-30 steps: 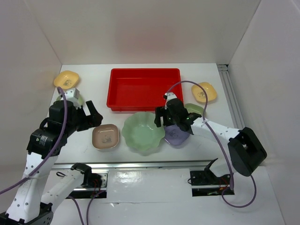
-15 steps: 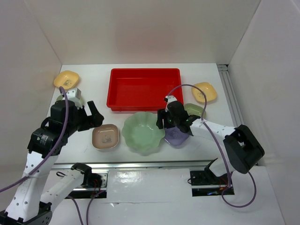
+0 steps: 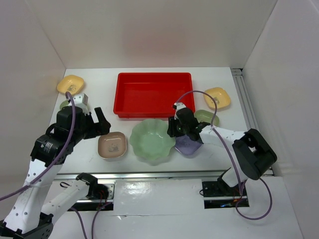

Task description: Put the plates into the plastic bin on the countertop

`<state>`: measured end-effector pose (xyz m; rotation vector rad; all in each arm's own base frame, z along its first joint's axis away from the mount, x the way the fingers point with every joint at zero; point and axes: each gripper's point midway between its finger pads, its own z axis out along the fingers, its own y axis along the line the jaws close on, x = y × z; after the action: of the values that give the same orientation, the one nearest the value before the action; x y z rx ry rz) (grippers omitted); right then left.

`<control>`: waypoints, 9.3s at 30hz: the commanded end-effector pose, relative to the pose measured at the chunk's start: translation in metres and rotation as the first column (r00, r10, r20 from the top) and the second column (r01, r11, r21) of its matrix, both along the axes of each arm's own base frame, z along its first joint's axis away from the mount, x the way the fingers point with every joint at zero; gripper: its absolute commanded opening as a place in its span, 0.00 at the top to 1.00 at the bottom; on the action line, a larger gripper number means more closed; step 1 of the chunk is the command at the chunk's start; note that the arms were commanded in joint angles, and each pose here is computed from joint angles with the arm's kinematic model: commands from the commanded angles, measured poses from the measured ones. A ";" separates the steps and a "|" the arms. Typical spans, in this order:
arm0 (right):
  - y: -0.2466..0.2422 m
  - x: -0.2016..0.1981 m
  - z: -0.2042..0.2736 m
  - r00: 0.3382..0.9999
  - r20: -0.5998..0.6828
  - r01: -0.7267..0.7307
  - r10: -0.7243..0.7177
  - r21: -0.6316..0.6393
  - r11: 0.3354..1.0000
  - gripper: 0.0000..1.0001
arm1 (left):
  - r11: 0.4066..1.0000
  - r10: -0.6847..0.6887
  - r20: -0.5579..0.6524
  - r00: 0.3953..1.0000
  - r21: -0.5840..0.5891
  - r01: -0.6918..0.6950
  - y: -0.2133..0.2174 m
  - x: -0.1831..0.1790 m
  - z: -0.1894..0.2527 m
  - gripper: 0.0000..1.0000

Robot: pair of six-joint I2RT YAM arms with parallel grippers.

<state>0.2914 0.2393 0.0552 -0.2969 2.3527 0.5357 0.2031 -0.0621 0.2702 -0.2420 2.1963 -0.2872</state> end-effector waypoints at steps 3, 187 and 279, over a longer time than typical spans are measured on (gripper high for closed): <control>0.014 0.007 0.014 0.999 0.036 -0.014 0.013 0.029 0.999 0.56 | 1.000 -0.002 0.052 0.999 0.006 0.001 -0.001 0.006 0.010 0.00; 0.084 0.146 0.232 0.937 0.289 0.154 -0.196 0.161 0.975 1.00 | 0.995 0.089 0.090 0.992 -0.059 -0.083 0.005 -0.002 -0.013 0.00; -0.057 0.064 0.316 0.854 0.417 0.236 -0.311 0.221 0.946 0.06 | 0.904 -0.426 -0.218 0.878 -0.142 0.404 -0.302 0.086 -0.247 0.94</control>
<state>0.3609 0.1859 0.3445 -0.0062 1.9324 0.4410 0.2886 -0.3758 0.0384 0.1434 2.4305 -0.7564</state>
